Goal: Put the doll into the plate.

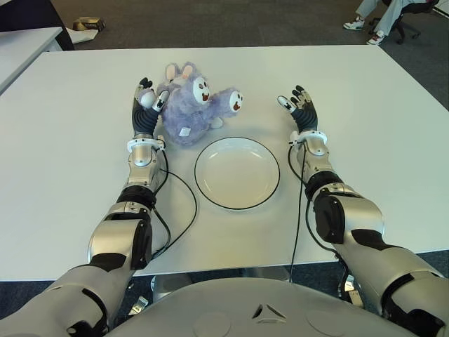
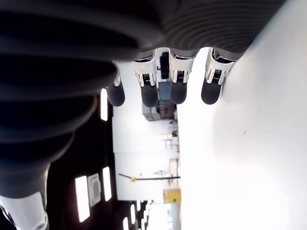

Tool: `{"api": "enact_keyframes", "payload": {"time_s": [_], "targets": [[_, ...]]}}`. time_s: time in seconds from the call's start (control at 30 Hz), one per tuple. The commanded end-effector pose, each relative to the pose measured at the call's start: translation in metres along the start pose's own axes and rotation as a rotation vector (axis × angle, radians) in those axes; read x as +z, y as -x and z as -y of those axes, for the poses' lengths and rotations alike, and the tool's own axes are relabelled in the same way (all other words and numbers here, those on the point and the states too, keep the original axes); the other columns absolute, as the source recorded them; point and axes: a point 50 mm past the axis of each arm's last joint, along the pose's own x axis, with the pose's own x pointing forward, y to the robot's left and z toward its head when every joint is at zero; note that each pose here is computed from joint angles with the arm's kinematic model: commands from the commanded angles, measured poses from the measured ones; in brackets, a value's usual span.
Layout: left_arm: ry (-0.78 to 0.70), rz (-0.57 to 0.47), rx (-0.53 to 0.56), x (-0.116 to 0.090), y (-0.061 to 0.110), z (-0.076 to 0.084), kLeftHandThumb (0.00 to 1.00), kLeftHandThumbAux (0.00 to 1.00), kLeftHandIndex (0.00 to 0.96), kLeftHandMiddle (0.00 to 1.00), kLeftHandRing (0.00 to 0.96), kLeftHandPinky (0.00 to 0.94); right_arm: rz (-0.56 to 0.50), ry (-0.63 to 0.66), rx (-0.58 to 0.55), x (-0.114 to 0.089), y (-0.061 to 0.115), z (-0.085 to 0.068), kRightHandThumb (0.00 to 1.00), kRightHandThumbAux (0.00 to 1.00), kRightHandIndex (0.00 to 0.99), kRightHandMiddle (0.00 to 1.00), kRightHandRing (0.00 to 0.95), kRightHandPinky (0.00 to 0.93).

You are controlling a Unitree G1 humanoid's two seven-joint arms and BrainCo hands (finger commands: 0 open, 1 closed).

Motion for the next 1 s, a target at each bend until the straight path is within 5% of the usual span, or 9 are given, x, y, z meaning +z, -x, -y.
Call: {"api": "enact_keyframes", "payload": {"time_s": [0.03,1.0], "targets": [[-0.021,-0.218,0.009,-0.0538,0.0454,-0.0068,0.0,0.494,0.0,0.106,0.087,0.048,-0.197,-0.005,0.001,-0.049,0.0244,-0.0003,0.045,0.663,0.016,0.042,0.028,0.013],[-0.017,-0.233,0.011,-0.0541,0.0429,-0.0073,0.0,0.499,0.0,0.099,0.081,0.04,-0.195,-0.028,-0.003,-0.0474,0.0231,-0.0009,0.063,0.663,0.016,0.045,0.034,0.023]]}}
